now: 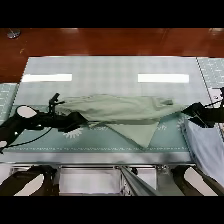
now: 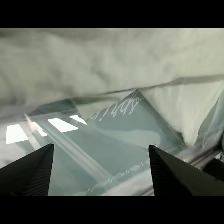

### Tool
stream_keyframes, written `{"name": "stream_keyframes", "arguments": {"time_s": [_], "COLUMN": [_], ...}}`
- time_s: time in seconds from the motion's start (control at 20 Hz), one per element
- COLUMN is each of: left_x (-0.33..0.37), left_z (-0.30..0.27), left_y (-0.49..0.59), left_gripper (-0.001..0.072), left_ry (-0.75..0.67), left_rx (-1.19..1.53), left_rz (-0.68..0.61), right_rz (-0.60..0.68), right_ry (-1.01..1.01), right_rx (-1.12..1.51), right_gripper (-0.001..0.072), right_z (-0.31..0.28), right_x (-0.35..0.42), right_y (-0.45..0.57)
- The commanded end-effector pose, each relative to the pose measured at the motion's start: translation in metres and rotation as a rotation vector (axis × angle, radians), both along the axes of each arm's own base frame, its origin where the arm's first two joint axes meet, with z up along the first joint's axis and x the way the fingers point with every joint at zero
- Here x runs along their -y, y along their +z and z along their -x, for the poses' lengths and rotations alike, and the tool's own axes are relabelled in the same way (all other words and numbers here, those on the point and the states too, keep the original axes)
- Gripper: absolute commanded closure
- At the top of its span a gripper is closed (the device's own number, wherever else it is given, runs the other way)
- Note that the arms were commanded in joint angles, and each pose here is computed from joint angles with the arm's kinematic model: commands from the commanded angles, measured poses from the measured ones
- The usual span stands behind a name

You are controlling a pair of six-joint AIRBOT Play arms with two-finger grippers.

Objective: Fold the shirts.

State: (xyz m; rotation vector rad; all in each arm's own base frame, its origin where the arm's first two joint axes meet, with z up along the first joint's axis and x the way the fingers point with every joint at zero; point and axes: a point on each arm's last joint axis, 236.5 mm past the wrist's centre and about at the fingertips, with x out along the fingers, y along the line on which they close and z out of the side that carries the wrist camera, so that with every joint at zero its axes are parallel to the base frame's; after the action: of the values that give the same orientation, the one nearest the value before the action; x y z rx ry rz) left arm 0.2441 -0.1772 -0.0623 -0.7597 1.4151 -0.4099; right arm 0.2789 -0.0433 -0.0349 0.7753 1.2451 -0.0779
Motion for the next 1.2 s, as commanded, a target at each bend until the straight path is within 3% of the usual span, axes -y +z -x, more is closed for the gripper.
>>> {"name": "stream_keyframes", "arguments": {"time_s": [0.0,0.45,0.5,0.55,0.6,0.65,1.15], "left_x": [0.023,0.047,0.048,0.05,0.053,0.058,0.074], "left_z": [0.0,-0.024,-0.026,-0.027,-0.027,-0.028,-0.044], "left_y": [-0.021,-0.031,-0.031,-0.031,-0.031,-0.027,0.016], "left_gripper": [0.0007,0.0027,0.0102,0.0328,0.0648,0.0686,0.0686], "left_ry": [0.025,0.053,0.052,0.048,0.019,-0.038,-0.154], "left_rx": [0.008,0.165,0.164,0.163,0.171,0.205,0.279], "left_rz": [-0.037,-0.1,-0.101,-0.101,-0.1,-0.101,-0.03], "right_rz": [-0.028,-0.025,-0.024,-0.023,-0.022,-0.022,-0.006], "right_ry": [0.011,0.017,0.016,0.014,0.012,0.012,-0.078], "right_rx": [0.019,0.022,0.023,0.025,0.026,0.026,0.039], "right_gripper": [0.0092,0.0092,0.0092,0.0092,0.0092,0.0092,0.0092], "right_z": [0.001,0.0,0.0,0.0,-0.001,-0.001,-0.016], "right_x": [-0.008,-0.008,-0.007,-0.007,-0.007,-0.007,0.008], "right_y": [-0.002,-0.002,-0.002,-0.002,-0.002,-0.002,-0.011]}}
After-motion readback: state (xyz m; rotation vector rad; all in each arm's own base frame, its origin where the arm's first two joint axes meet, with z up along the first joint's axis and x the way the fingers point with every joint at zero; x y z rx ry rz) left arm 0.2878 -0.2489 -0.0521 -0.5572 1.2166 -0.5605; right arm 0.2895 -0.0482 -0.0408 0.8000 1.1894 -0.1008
